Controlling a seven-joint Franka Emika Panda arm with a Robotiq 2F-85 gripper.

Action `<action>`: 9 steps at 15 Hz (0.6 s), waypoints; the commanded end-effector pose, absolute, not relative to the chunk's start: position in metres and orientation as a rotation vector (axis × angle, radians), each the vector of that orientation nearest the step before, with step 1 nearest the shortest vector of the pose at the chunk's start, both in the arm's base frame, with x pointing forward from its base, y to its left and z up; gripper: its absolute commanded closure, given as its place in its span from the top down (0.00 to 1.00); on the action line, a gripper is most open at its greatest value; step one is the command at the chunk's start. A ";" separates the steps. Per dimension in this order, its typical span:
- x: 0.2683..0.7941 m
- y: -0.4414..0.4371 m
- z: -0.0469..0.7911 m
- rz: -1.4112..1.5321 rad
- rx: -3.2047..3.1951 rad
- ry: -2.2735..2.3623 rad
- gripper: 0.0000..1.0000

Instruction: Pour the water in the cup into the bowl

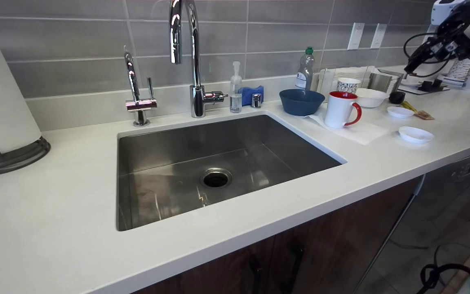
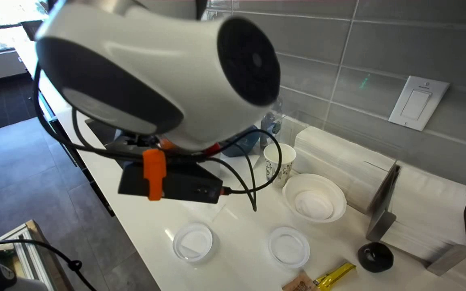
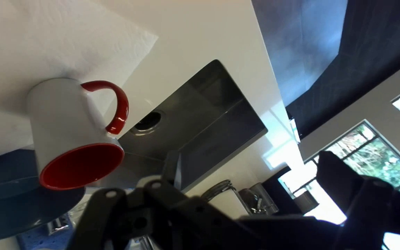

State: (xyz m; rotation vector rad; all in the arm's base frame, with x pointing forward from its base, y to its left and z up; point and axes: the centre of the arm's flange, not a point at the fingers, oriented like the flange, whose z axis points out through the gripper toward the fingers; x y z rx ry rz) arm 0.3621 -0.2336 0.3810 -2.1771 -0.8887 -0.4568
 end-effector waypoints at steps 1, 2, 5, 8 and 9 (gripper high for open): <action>0.363 -0.196 0.459 -0.384 -2.354 -0.752 1.00; 0.364 -0.188 0.478 -0.395 -2.385 -0.688 1.00; 0.368 -0.161 0.528 -0.405 -2.460 -0.505 1.00; 0.367 -0.130 0.579 -0.401 -2.534 -0.320 1.00; 0.366 -0.120 0.596 -0.405 -2.554 -0.254 1.00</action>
